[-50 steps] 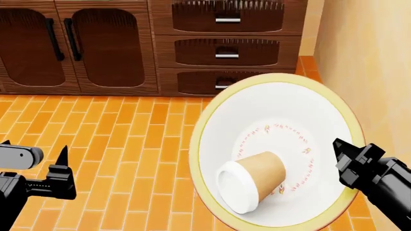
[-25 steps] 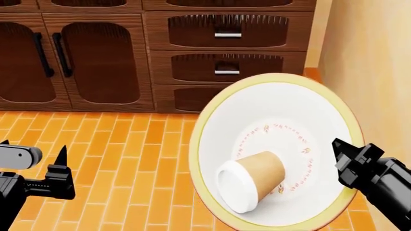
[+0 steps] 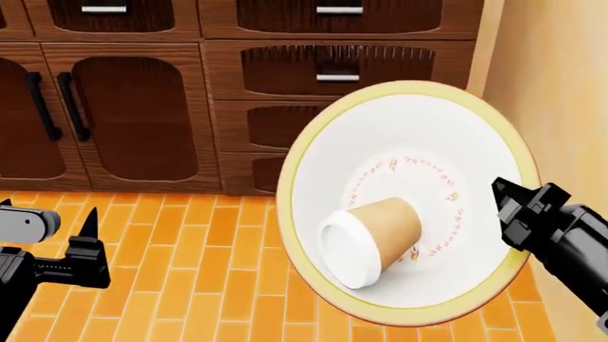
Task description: Place the cup inside the bowl on the dining table and move the bowl to any counter.
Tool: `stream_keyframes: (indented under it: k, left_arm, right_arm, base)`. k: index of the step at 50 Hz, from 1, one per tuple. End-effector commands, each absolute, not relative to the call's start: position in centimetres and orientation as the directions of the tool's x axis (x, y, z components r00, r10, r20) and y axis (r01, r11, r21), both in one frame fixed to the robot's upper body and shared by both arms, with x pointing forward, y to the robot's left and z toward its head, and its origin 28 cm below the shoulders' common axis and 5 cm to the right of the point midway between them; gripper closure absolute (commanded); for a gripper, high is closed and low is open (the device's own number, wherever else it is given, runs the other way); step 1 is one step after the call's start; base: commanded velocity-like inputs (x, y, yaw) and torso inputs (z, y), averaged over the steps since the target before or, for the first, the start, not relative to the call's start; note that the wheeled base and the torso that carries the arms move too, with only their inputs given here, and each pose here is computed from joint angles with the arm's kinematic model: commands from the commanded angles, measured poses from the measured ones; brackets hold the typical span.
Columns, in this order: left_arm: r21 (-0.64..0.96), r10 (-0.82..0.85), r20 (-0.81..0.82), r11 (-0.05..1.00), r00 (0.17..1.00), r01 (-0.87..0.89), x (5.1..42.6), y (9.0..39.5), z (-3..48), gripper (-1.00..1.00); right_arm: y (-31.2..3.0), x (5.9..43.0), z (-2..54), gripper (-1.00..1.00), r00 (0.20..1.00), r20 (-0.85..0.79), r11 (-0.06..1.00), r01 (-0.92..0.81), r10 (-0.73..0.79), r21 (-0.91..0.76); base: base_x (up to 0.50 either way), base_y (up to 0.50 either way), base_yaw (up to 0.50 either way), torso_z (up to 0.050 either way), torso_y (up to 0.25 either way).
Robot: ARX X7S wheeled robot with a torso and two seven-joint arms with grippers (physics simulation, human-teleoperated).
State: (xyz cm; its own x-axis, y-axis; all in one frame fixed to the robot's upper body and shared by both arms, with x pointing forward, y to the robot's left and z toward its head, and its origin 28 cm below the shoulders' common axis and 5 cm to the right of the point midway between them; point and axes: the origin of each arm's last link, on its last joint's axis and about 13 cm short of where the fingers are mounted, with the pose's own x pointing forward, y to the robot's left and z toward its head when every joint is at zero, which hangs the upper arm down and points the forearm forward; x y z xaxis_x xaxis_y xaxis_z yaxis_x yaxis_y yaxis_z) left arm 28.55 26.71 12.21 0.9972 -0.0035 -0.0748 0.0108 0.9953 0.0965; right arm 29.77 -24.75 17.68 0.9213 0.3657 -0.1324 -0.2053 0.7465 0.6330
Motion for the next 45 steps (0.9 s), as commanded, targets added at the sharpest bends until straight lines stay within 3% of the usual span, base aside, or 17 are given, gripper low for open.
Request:
stream_keyframes:
  k: [1, 27, 45]
  left_arm:
    - [0.098, -0.006, -0.068, 0.995, 0.998, 0.012, 28.7, 26.7, 12.5, -1.00]
    - [0.095, -0.002, -0.075, 0.995, 0.997, 0.009, 28.5, 26.8, 12.1, -1.00]
    - [0.096, -0.001, -0.075, 0.995, 0.997, 0.008, 28.4, 27.0, 12.1, -1.00]
  right_arm:
    - [-24.5, 30.6, 19.4, 1.00, 0.917, -0.081, 0.728, -0.253, 0.390, 0.638]
    - [-24.6, 29.9, 18.5, 1.00, 0.919, -0.092, 0.732, -0.242, 0.384, 0.637]
    - [-24.8, 29.5, 18.9, 1.00, 0.921, -0.091, 0.736, -0.241, 0.380, 0.632]
  base:
    - [0.50, 0.00, 0.00, 0.000, 0.010]
    - [0.50, 0.01, 0.00, 0.000, 0.001]
    - [0.50, 0.20, 0.00, 0.000, 0.002]
